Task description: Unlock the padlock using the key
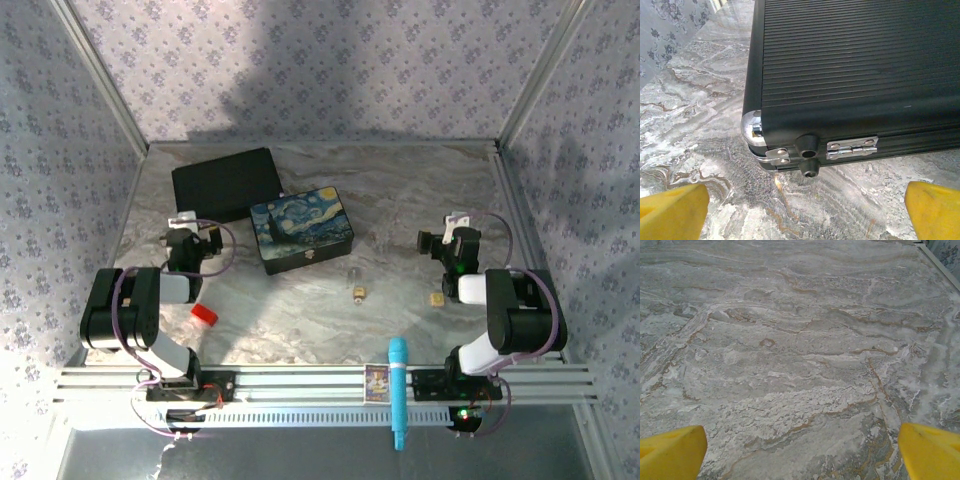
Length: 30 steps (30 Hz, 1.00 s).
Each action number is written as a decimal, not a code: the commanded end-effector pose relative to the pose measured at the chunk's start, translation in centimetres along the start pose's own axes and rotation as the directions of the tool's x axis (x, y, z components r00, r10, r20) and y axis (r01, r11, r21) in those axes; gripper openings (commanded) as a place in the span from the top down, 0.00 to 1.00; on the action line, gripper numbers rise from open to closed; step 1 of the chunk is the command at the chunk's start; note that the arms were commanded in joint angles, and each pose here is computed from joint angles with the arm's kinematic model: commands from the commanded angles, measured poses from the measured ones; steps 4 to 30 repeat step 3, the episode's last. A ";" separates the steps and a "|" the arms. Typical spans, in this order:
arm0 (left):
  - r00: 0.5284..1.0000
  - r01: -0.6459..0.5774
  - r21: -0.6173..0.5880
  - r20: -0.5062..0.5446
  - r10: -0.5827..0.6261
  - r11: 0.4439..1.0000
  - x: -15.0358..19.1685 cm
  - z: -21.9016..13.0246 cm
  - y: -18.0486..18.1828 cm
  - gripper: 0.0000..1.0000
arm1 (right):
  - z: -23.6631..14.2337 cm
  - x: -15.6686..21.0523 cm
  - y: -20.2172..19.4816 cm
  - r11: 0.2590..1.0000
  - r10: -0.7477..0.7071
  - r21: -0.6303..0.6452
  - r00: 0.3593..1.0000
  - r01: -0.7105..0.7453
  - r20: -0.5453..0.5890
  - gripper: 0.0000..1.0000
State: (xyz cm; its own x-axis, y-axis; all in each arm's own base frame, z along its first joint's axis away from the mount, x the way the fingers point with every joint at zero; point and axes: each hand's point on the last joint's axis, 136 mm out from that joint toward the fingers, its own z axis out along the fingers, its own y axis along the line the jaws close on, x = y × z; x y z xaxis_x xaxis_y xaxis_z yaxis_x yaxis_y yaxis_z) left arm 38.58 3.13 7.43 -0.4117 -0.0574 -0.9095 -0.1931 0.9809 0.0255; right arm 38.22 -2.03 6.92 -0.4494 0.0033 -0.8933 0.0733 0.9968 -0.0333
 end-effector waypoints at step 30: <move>0.998 -0.007 0.019 0.055 0.006 1.000 -1.8 0.0 -0.6 0.00 | 0.2 -1.3 0.1 1.000 -0.014 -0.009 0.999 0.015 0.037 0.01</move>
